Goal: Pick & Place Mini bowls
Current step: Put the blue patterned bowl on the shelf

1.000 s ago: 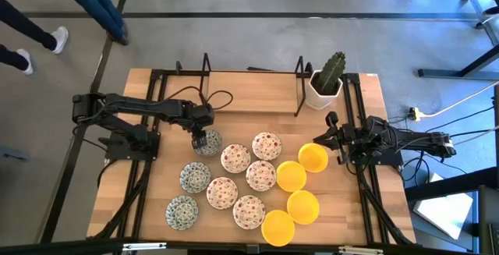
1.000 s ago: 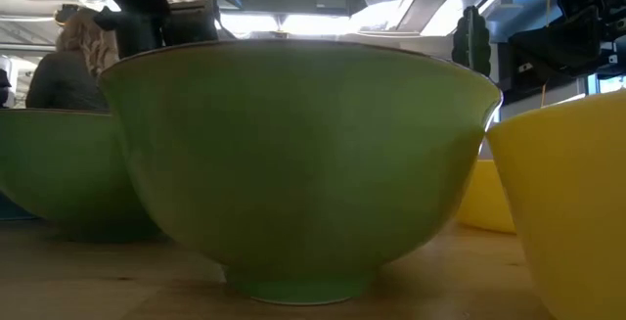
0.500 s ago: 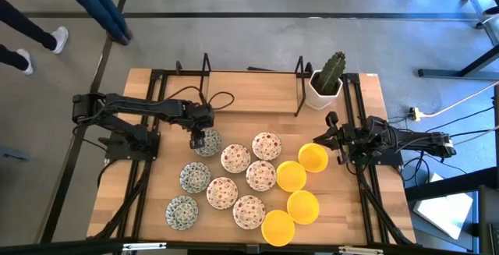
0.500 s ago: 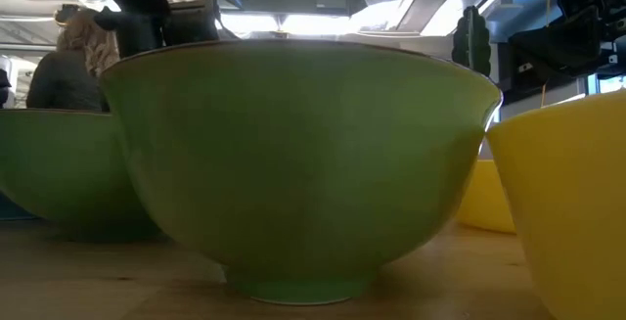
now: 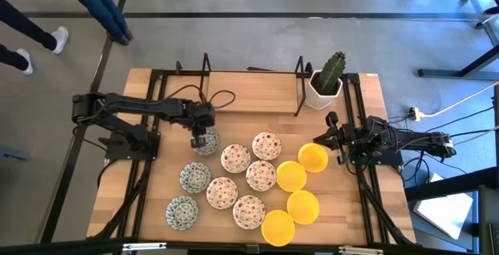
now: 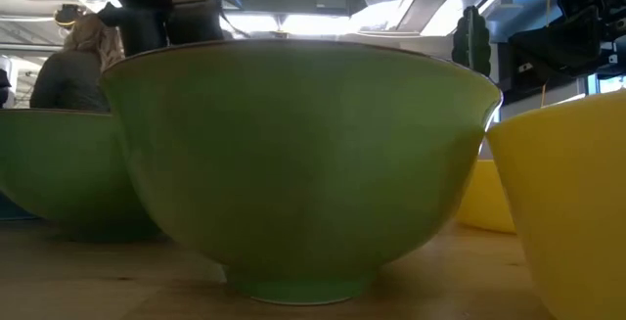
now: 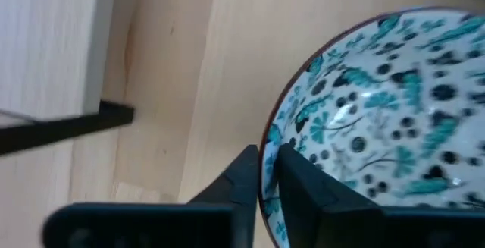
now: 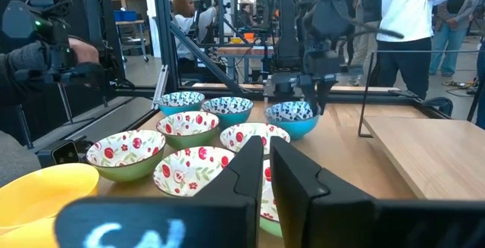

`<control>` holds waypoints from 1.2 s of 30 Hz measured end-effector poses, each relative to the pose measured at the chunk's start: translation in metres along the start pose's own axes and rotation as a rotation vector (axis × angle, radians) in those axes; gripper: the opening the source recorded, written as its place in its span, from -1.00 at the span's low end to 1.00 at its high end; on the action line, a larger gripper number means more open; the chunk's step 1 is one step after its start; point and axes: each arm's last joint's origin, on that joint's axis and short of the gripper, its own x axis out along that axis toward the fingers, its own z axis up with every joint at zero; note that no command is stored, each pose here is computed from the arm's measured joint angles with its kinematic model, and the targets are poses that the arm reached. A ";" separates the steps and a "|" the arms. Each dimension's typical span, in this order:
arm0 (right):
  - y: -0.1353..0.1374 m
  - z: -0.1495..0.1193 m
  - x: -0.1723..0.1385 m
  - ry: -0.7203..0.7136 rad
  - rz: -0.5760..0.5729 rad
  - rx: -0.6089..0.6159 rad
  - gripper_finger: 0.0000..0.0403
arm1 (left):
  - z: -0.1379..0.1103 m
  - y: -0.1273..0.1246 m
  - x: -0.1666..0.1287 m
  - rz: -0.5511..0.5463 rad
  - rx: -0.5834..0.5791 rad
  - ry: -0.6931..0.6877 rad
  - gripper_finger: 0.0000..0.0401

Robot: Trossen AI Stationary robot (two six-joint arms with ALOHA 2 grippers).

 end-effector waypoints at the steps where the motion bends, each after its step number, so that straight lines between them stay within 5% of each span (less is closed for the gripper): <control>1: 0.000 0.000 0.000 0.000 0.000 0.000 -0.86 | 0.003 0.000 -0.002 -0.008 0.002 -0.009 -0.92; 16: 0.000 0.000 0.000 0.000 0.000 0.000 -0.86 | 0.034 0.007 -0.058 -0.053 0.061 -0.131 -0.98; 21: 0.000 0.000 0.000 0.000 0.000 0.000 -0.86 | 0.023 0.009 -0.091 -0.137 0.085 -0.278 -0.98; 28: 0.000 0.000 0.000 0.000 0.000 0.000 -0.86 | -0.006 0.015 -0.132 -0.094 0.021 -0.503 -0.98; 36: 0.000 0.000 0.000 0.000 0.000 -0.001 -0.86 | -0.041 0.013 -0.138 -0.100 -0.103 -0.720 -0.98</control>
